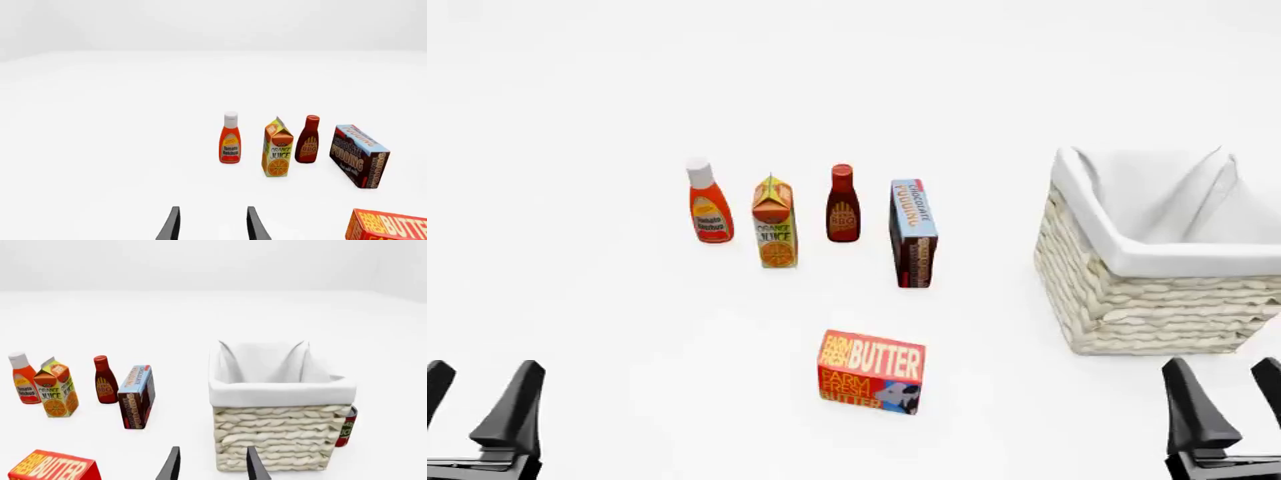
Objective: Pick the butter and place it in the basket.
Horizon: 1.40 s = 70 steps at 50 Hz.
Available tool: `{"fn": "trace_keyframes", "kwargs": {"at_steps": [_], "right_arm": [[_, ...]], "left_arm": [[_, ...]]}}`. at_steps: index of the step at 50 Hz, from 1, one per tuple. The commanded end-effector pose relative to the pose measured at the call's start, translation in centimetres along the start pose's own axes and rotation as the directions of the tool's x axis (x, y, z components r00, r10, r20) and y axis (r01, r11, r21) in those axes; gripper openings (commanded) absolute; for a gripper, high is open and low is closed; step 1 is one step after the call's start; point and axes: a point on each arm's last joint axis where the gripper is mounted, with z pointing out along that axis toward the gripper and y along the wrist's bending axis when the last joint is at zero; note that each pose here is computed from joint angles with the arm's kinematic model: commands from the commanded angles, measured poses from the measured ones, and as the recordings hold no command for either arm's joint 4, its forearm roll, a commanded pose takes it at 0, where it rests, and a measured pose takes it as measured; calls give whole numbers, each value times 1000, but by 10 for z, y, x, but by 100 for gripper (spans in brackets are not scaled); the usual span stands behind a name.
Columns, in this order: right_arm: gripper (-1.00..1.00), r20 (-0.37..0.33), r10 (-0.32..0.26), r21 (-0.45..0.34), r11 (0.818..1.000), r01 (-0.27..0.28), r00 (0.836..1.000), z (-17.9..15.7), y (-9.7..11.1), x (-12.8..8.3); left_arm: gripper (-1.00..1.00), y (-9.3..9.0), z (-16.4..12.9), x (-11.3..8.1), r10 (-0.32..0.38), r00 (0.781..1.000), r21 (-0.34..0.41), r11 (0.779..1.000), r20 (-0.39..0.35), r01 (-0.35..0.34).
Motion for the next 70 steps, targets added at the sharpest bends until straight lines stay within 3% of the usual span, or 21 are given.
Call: {"fn": "trace_keyframes", "kwargs": {"at_steps": [1,14,16,34,44,57,59,62,65,70], "right_arm": [[100,-6,3,1,1000,-3,1000,9,0,-3],[100,13,-26,-75,997,27,1000,5,5,-14],[100,-17,-36,-71,997,34,999,14,5,-14],[100,-23,-110,-183,978,104,994,27,15,-51],[100,-51,-184,-281,946,163,982,35,24,-75],[100,-92,-226,-362,915,179,970,42,32,-101],[100,-90,-259,-379,902,207,962,44,34,-105],[100,-101,-265,-391,897,207,959,47,36,-113],[100,-146,-237,-420,894,157,961,52,41,-122],[100,-187,-230,-470,875,119,955,53,47,-141]], "left_arm": [[100,0,0,0,0,1000,0,1000,0,0],[100,0,0,0,0,1000,0,1000,0,0],[100,0,0,0,0,1000,0,1000,0,0],[100,0,0,0,0,1000,0,1000,0,0],[100,0,0,0,0,1000,0,1000,0,0],[100,0,0,0,0,1000,0,1000,0,0],[100,0,0,0,0,1000,0,1000,0,0],[100,0,0,0,0,1000,0,1000,0,0],[100,0,0,0,0,1000,0,1000,0,0],[100,0,0,0,0,1000,0,1000,0,0]]}}
